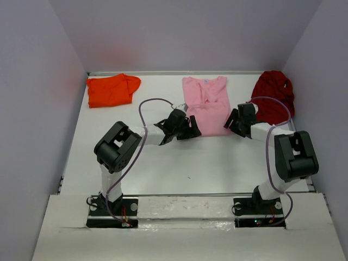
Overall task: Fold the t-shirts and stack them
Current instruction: Fold the tshirt
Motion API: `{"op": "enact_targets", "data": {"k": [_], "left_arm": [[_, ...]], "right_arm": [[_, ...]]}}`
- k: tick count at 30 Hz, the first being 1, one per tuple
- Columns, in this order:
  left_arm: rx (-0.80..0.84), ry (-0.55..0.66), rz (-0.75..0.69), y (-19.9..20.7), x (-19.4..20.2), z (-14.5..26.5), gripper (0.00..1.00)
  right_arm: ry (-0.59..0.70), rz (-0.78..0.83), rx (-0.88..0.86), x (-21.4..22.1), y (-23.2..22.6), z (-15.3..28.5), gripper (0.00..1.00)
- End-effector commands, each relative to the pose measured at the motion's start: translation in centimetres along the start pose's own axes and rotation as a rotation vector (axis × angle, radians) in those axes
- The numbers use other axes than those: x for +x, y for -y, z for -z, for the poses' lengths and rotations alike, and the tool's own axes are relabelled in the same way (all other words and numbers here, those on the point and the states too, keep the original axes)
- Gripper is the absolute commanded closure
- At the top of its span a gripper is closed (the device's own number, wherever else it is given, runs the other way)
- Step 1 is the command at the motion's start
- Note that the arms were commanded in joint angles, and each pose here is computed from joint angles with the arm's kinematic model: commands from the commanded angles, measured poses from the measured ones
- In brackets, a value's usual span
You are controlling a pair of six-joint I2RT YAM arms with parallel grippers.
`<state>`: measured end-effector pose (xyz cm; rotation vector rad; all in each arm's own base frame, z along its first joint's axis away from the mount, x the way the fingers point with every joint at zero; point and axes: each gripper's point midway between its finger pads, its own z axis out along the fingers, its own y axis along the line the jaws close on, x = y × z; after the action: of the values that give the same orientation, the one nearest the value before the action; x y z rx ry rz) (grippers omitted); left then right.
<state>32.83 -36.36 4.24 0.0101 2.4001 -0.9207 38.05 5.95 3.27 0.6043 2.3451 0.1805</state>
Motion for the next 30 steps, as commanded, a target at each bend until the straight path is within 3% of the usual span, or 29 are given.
{"op": "enact_targets", "data": {"k": [1, 6, 9, 12, 14, 15, 16, 18, 30], "left_arm": [[-0.070, -0.027, -0.013, -1.3, 0.8, 0.8, 0.24], [-0.083, -0.034, -0.011, -1.8, 1.1, 0.4, 0.31], [-0.093, -0.028, -0.020, -1.9, 0.8, 0.3, 0.43], [-0.100, -0.032, -0.030, -2.0, 0.8, 0.0, 0.61], [-0.109, -0.030, -0.033, -2.2, 0.7, -0.2, 0.90], [-0.109, -0.030, -0.031, -2.1, 0.6, -0.2, 0.99], [-0.109, -0.032, -0.034, -2.2, 0.6, -0.4, 1.00], [-0.111, -0.032, -0.037, -2.2, 0.6, -0.7, 1.00], [-0.141, -0.029, -0.066, -3.4, 1.2, 0.4, 1.00]], "right_arm": [[0.023, 0.005, -0.050, -0.8, -1.4, -0.4, 0.31], [0.037, -0.002, -0.073, -1.3, -2.0, -0.7, 0.43], [0.029, -0.005, -0.079, -1.2, -2.2, -0.9, 0.53], [0.020, -0.005, -0.083, -0.9, -2.2, -1.0, 0.66], [0.016, -0.005, -0.084, -0.7, -2.2, -0.9, 0.69], [0.017, -0.002, -0.083, -0.7, -2.1, -1.0, 0.73], [0.017, 0.000, -0.083, -0.8, -2.1, -0.9, 0.85], [0.013, 0.003, -0.086, -0.7, -2.1, -0.9, 0.99], [-0.051, 0.035, -0.121, 2.1, -2.8, 0.8, 1.00]]}}
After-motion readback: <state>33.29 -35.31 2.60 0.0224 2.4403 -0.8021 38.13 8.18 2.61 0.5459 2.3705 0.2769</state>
